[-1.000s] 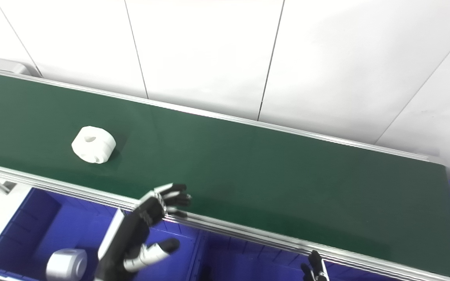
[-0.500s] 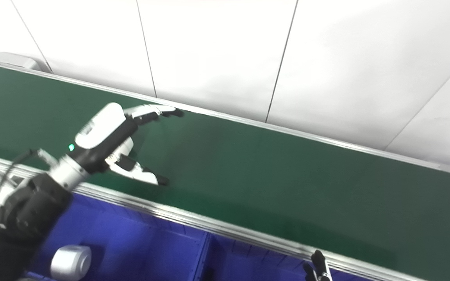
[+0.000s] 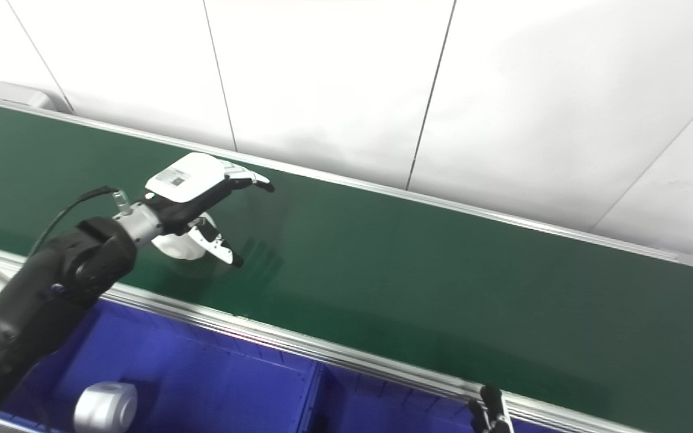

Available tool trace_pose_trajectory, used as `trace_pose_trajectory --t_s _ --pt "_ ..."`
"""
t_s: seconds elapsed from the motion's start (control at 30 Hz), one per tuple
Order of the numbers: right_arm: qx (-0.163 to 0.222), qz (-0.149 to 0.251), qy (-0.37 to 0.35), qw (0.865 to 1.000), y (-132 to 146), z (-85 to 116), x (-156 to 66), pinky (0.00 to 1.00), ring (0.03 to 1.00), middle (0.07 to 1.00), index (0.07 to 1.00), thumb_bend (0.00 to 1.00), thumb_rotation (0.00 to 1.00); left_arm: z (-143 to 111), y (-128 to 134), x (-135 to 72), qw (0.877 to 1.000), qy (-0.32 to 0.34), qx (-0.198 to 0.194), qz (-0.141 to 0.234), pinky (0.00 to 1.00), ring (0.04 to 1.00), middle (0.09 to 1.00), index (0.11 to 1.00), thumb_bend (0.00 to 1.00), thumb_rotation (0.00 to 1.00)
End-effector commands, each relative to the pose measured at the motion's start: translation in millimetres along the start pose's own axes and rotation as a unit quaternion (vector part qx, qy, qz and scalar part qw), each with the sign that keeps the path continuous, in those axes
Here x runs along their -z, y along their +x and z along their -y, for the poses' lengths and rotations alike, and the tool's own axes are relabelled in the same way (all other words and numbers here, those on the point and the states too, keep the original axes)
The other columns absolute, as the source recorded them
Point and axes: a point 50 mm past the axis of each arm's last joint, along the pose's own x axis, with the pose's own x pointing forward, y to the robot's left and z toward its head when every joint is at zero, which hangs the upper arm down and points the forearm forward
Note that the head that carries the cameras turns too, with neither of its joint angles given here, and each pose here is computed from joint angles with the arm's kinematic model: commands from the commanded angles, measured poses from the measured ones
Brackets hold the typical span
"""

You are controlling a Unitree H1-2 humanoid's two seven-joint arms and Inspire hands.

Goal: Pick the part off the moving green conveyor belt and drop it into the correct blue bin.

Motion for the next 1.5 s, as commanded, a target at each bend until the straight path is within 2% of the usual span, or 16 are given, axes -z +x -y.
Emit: trace_pose_trajectory --t_s 0.0,0.43,0.77,0.93,1.13,1.23,1.3,1.33,1.37,1.4,1.43,1.47 --pt "-0.002 0.015 0.0 1.0 -2.0 -2.4 -7.2 1.0 0.962 1.0 1.0 0.99 1.0 -17.6 10.8 6.1 0.999 0.025 -0.026 0.009 0.86 0.851 0.823 0.801 1.0 0.31" --pt "-0.002 0.015 0.004 1.0 -6.1 -5.0 -10.2 1.0 0.962 0.997 1.0 0.98 1.0 -0.5 24.2 11.7 0.998 0.046 0.03 -0.011 0.9 0.875 0.844 0.805 0.98 0.37" --pt "-0.002 0.016 0.003 1.0 -6.3 -4.8 -10.9 1.0 0.956 0.99 1.0 0.97 1.0 -6.3 20.6 20.8 0.996 0.076 0.028 -0.026 0.87 0.856 0.827 0.787 0.98 0.31" --pt "-0.005 0.016 0.001 1.0 -5.7 -4.6 -11.6 1.0 0.955 0.991 1.0 0.97 1.0 -11.5 20.2 24.3 0.993 0.102 0.051 -0.027 0.86 0.848 0.824 0.777 0.98 0.32" --pt "-0.004 0.016 0.0 1.0 -5.3 -4.2 -11.6 0.98 0.948 0.985 1.0 0.96 1.0 -15.8 21.3 24.5 0.991 0.113 0.063 -0.037 0.81 0.818 0.793 0.74 1.0 0.27" --pt "-0.004 0.017 -0.001 1.0 -5.2 -4.3 -11.9 0.97 0.941 0.98 1.0 0.97 1.0 -14.2 22.8 26.3 0.992 0.105 0.059 -0.037 0.75 0.774 0.756 0.697 1.0 0.24" --pt "-0.004 0.018 0.0 1.0 -5.4 -4.8 -12.7 0.97 0.942 0.983 1.0 0.96 1.0 -12.6 23.8 25.7 0.993 0.096 0.056 -0.036 0.64 0.677 0.69 0.632 0.99 0.18" --pt "-0.004 0.017 0.0 1.0 -5.6 -5.0 -13.1 0.98 0.943 0.984 1.0 0.96 1.0 -11.0 24.5 25.2 0.993 0.094 0.055 -0.034 0.57 0.598 0.617 0.548 0.76 0.12" --pt "-0.004 0.017 0.0 1.0 -5.9 -5.2 -13.6 0.98 0.943 0.984 1.0 0.96 1.0 -8.3 25.1 24.5 0.994 0.086 0.058 -0.031 0.56 0.588 0.608 0.536 0.71 0.11" --pt "-0.004 0.016 0.001 1.0 -6.2 -5.2 -13.9 0.98 0.943 0.981 1.0 0.96 1.0 -6.2 25.4 23.9 0.995 0.079 0.062 -0.03 0.52 0.547 0.569 0.51 0.62 0.08" --pt "-0.004 0.016 0.001 1.0 -6.4 -5.1 -14.1 0.99 0.943 0.979 1.0 0.97 1.0 -5.0 25.6 23.4 0.995 0.074 0.065 -0.03 0.49 0.52 0.548 0.473 0.56 0.03" --pt "-0.004 0.016 0.0 1.0 -6.6 -5.0 -14.2 0.99 0.944 0.979 1.0 0.97 1.0 -3.4 25.6 22.6 0.995 0.07 0.069 -0.03 0.48 0.511 0.54 0.461 0.54 0.02"
